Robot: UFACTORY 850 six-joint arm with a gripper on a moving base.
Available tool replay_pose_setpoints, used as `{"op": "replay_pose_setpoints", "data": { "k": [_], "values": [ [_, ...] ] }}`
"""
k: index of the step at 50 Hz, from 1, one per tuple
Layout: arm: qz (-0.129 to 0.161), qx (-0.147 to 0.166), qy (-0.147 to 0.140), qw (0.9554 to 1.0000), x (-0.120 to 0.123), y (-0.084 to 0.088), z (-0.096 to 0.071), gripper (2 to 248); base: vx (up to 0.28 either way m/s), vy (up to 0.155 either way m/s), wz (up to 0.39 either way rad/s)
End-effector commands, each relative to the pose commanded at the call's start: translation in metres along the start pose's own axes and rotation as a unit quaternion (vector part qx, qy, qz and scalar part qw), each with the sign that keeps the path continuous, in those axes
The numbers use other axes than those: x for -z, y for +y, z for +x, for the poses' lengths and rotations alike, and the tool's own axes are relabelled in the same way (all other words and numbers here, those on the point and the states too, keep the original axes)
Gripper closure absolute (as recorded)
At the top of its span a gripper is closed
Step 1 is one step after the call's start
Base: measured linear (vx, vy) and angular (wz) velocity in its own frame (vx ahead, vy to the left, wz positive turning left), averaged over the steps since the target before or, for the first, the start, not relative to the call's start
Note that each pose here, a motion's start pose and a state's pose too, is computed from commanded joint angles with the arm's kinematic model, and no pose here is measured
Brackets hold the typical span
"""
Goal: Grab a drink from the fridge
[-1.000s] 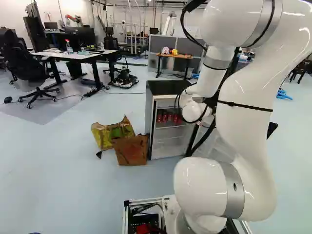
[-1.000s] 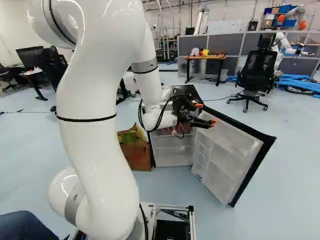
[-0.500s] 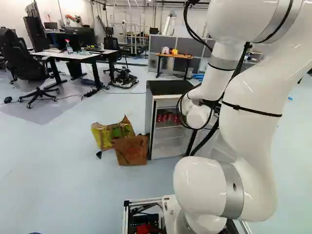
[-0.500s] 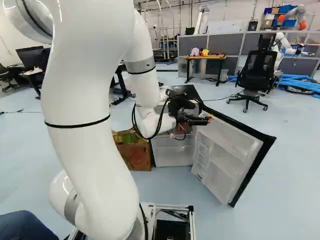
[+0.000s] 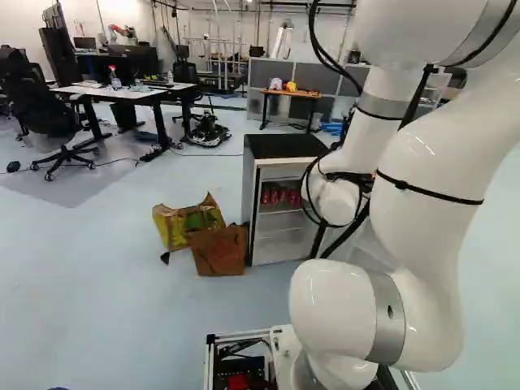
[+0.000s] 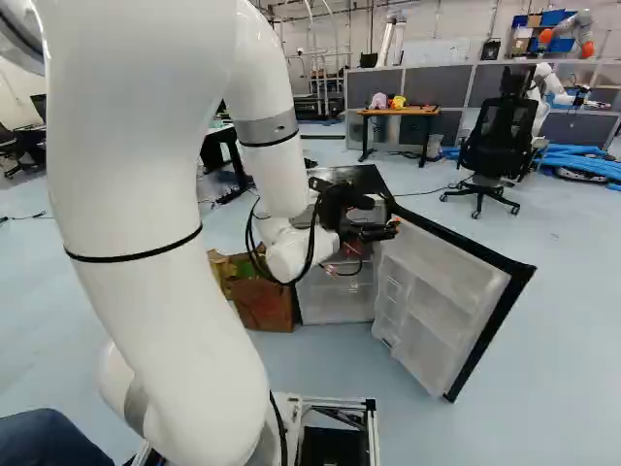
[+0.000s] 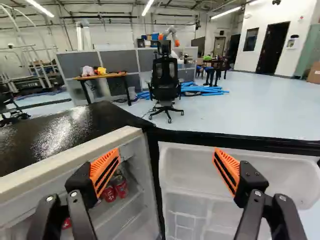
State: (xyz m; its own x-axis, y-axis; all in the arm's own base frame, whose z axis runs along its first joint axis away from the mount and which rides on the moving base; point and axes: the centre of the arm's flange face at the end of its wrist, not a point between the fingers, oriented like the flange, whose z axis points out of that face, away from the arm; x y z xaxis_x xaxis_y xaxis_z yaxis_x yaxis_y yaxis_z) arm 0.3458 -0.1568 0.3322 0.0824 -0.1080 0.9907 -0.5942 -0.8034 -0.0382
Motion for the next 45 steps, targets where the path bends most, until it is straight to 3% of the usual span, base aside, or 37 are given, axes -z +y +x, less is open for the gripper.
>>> {"op": "replay_pose_setpoints", "data": {
  "k": [11, 22, 32, 45],
  "values": [
    [0.051, 0.017, -0.012, 0.9985, -0.001, -0.007, -0.01, 3, 0.0, 0.0, 0.0],
    [0.107, 0.034, -0.026, 0.9934, -0.002, -0.016, -0.021, 3, 0.0, 0.0, 0.0],
    [0.157, 0.047, -0.038, 0.9858, -0.002, -0.025, -0.031, 3, 0.0, 0.0, 0.0],
    [0.218, 0.063, -0.057, 0.9723, 0.0, -0.035, -0.046, 3, 0.0, 0.0, 0.0]
  ]
}}
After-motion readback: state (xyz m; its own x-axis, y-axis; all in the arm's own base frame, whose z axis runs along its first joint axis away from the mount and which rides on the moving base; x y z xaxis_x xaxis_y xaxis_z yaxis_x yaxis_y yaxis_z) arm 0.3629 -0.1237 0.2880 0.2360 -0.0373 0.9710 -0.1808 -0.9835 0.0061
